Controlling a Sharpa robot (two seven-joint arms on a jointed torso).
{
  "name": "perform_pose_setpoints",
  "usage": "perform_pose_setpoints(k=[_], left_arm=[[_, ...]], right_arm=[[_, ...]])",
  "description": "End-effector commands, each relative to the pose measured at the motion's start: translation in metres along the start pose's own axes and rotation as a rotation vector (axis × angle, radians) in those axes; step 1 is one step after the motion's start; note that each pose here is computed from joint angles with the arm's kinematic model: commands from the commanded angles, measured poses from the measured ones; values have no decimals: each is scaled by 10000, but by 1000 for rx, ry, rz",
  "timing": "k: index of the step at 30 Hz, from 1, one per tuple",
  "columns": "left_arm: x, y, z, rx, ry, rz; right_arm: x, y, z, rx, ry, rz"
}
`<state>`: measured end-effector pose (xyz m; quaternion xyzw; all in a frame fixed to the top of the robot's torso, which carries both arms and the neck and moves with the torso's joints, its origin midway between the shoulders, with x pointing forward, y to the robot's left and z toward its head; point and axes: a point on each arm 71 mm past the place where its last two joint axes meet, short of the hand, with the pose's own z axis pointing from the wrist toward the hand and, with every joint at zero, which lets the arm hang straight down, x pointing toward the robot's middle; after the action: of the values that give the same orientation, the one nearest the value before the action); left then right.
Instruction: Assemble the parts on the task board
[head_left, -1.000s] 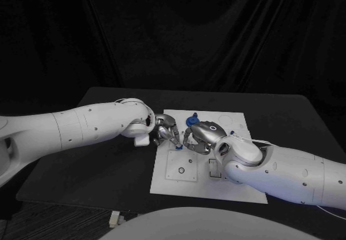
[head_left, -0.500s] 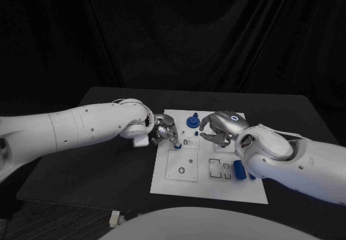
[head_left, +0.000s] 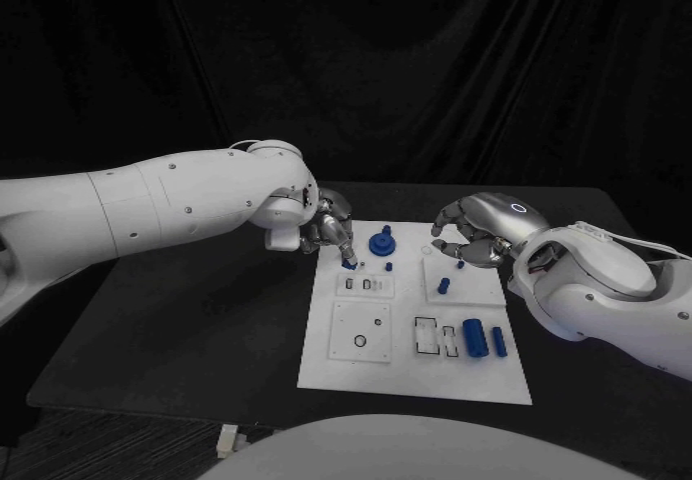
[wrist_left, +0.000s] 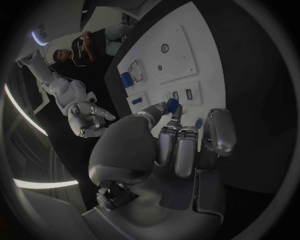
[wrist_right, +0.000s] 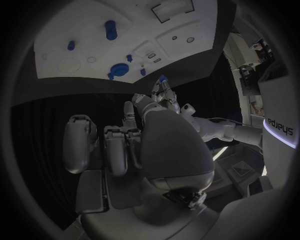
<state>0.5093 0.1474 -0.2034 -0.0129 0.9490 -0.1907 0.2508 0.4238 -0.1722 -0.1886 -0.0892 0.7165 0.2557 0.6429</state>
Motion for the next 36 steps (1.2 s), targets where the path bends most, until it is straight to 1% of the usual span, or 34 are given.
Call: perform_pose_setpoints(k=[1,5,7,10,15,20,27,36], left_arm=[[-10,-81,34,-67,112,75],[-68,-202,108,-90,151,114],[-99,-254,146,-100,159,125],[-145,-325,204,-121,161,145],[-179,-416,301,-164,141,193],[-141,-442,392,-179,136,199],[-45,-421,516,-192,144,189],[32,-404,604,-192,134,168]], right_arm=[[28,-43,-32,40,37,35],[40,-50,-63,41,49,40],[42,-52,-73,40,52,41],[47,-60,-78,41,55,41],[69,-69,-81,42,62,41],[94,-80,-88,44,67,42],[126,-100,-98,47,77,43],[161,-103,-92,44,87,42]])
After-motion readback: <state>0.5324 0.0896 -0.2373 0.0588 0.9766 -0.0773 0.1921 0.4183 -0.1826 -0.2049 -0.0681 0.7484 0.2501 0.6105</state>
